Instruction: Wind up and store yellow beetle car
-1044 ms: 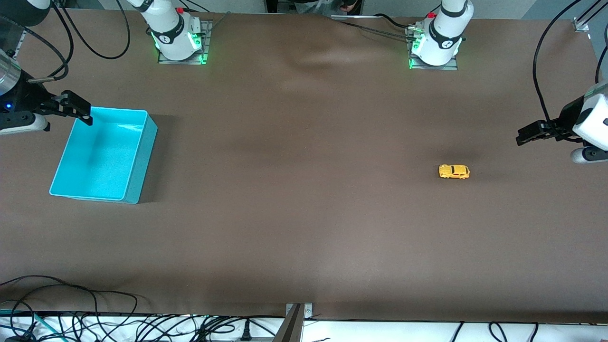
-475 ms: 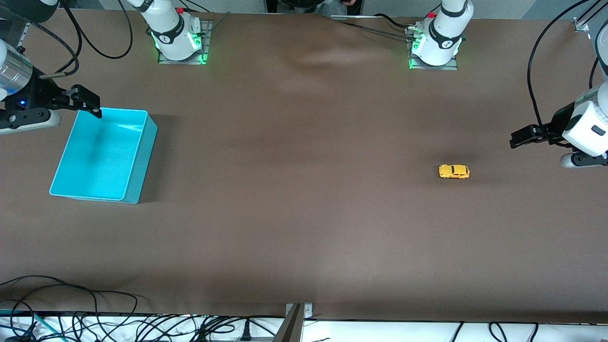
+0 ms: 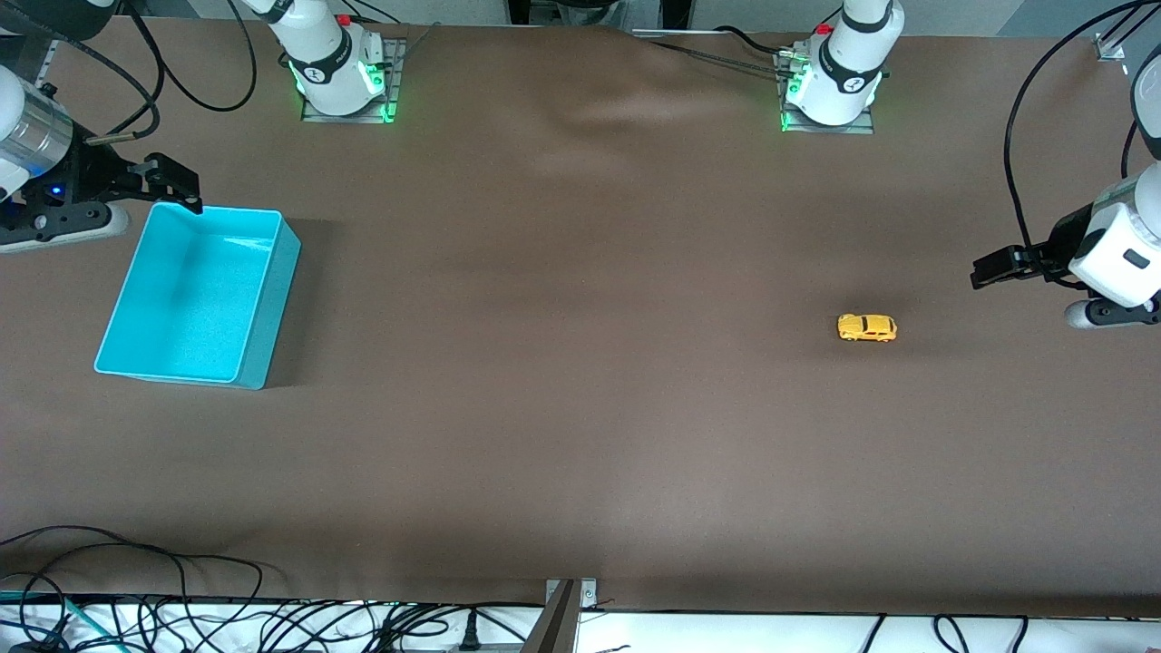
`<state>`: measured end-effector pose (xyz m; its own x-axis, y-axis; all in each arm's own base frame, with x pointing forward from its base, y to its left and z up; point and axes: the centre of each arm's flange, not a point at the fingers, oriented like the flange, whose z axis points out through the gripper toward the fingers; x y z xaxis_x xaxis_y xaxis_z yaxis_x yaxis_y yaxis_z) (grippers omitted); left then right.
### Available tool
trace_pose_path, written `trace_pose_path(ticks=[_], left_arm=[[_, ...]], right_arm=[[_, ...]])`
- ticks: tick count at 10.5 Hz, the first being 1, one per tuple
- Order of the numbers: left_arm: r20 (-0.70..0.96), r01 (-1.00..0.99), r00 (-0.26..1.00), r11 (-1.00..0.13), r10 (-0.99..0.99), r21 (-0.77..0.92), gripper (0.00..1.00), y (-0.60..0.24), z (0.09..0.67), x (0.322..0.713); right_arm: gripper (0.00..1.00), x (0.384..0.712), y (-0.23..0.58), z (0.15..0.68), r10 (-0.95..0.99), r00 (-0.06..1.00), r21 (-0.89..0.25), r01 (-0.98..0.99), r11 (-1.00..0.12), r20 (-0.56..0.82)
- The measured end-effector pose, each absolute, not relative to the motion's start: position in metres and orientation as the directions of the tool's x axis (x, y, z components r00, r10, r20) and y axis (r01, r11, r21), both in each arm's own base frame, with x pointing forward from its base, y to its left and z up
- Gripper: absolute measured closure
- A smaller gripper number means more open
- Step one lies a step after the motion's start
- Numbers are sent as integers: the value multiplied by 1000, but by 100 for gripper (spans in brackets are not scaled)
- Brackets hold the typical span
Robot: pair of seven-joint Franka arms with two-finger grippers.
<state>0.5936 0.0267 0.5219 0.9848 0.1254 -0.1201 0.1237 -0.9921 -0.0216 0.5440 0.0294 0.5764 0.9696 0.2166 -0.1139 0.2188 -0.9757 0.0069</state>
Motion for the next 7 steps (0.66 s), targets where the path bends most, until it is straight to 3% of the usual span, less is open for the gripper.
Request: trace_pose_path(ticks=[7], left_arm=[[-129, 121, 984, -992, 123, -22, 0, 26, 515, 596]], right_arm=[[0, 542, 42, 587, 238, 967, 10, 240, -971, -95]])
